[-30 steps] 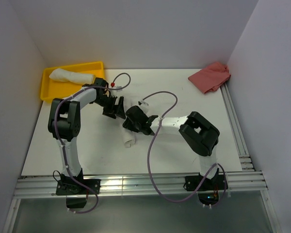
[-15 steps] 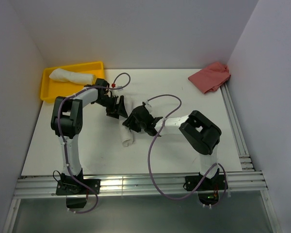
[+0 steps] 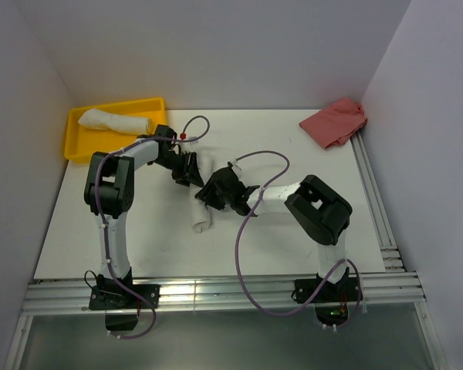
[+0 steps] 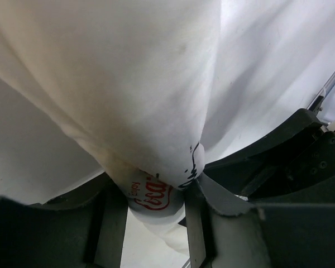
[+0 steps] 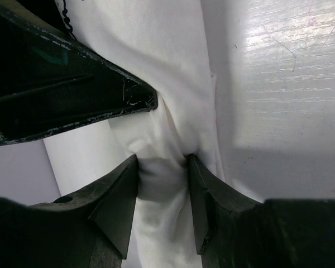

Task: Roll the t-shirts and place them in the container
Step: Place the rolled tshirt into the container

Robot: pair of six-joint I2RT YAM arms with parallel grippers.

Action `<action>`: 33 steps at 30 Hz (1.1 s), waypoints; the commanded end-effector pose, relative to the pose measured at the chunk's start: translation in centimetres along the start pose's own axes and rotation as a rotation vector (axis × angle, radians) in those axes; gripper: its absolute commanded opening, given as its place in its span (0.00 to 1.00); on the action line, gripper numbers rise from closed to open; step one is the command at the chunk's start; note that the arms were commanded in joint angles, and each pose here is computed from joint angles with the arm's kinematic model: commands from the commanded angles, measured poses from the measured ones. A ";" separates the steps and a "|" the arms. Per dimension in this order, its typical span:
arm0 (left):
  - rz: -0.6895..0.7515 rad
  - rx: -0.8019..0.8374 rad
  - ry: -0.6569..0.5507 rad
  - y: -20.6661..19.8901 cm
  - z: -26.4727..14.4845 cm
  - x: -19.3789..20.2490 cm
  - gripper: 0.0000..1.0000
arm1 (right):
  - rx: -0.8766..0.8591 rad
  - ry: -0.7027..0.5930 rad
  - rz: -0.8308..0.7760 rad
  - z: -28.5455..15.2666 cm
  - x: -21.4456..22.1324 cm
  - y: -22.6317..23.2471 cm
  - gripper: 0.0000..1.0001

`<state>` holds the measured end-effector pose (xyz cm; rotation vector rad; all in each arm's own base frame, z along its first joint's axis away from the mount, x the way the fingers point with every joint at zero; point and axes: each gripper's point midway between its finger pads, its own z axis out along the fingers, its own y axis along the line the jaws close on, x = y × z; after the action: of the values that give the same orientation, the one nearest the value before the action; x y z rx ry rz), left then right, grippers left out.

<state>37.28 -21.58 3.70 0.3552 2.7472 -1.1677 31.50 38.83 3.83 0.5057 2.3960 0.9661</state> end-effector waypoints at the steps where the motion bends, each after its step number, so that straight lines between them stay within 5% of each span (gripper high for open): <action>1: 0.085 -0.038 -0.043 0.4 1.1 -1.8 0.33 | 0.166 0.069 -0.024 0.4 2.3 -5.7 0.47; 7: 0.123 -0.032 -0.063 -0.2 0.7 -2.9 0.00 | 0.158 0.006 -0.046 -1.1 0.6 -4.1 0.57; 21: 0.292 -0.003 -0.166 -3.9 -1.9 -7.1 0.00 | 0.046 -0.290 -0.060 -13.0 -6.8 1.8 0.63; 33: 0.371 0.038 -0.453 -7.1 -9.0 -18.7 0.00 | 0.061 -0.330 -0.040 -15.5 -7.1 0.4 0.63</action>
<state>49.60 -24.20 14.80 0.5474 2.3024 -1.0260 28.64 28.25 16.03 0.5713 2.1477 0.7776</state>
